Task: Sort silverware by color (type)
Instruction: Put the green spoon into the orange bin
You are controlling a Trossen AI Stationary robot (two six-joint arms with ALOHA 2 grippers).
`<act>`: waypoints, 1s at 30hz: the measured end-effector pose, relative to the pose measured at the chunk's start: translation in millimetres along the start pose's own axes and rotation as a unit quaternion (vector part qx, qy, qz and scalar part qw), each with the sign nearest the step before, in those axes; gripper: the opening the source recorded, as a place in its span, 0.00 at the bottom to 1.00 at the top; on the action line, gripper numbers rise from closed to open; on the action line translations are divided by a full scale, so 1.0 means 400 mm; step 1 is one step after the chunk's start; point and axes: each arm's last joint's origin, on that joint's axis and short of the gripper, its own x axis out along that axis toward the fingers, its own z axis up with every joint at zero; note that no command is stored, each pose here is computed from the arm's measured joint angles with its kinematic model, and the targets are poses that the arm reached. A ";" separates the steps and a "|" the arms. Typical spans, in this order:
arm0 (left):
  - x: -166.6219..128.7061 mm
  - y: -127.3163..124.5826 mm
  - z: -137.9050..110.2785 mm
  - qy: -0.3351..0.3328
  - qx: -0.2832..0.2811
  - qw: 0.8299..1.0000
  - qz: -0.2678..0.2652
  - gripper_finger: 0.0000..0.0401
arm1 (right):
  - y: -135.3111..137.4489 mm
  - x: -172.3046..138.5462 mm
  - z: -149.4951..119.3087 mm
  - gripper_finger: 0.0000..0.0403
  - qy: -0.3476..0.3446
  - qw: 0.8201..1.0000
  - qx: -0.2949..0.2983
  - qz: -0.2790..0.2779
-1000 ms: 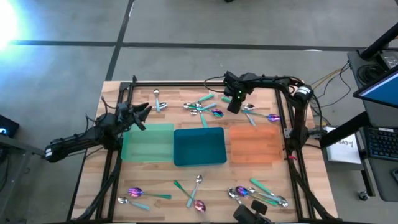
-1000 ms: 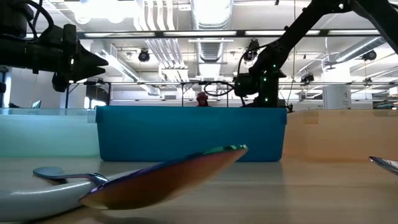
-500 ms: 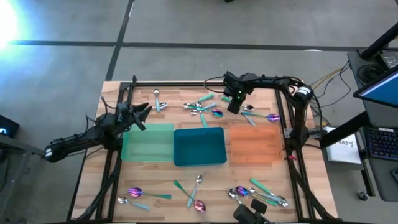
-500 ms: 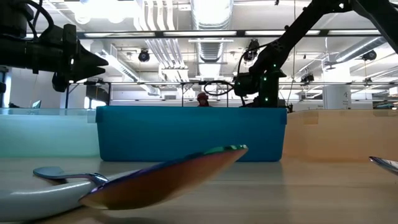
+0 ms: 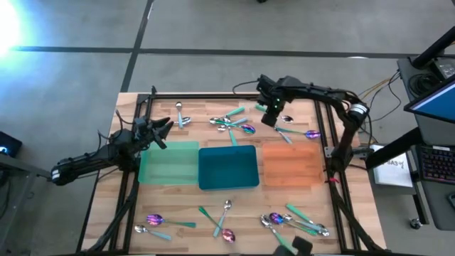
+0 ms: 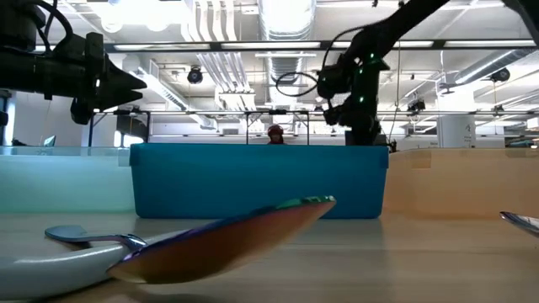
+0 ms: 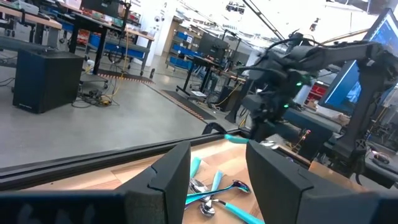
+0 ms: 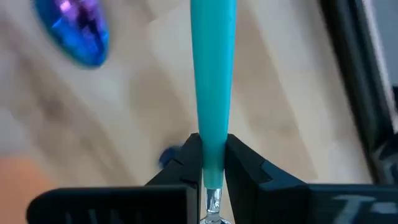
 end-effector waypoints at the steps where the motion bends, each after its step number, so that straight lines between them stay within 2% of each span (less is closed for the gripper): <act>1: 0.000 0.000 0.000 0.000 0.000 1.000 0.000 0.35 | 0.012 -0.011 -0.007 0.08 0.005 1.000 0.002 0.002; 8: 0.000 0.000 0.000 0.000 0.000 1.000 0.000 0.35 | 0.141 -0.131 -0.059 0.08 -0.018 1.000 -0.016 0.013; 12: 0.000 0.000 0.000 0.000 0.000 1.000 0.000 0.35 | 0.229 -0.195 -0.103 0.08 -0.054 0.998 -0.029 0.028; 15: 0.000 0.000 0.000 0.000 0.000 1.000 0.000 0.35 | 0.288 -0.214 -0.145 0.08 -0.066 0.997 -0.039 0.031; 22: 0.000 0.000 0.000 0.000 0.000 1.000 0.000 0.35 | 0.365 -0.182 -0.244 0.08 -0.047 0.999 -0.002 0.006; 30: 0.000 0.000 0.000 0.000 0.000 1.000 0.000 0.35 | 0.369 -0.083 -0.319 0.08 0.020 0.999 0.034 -0.032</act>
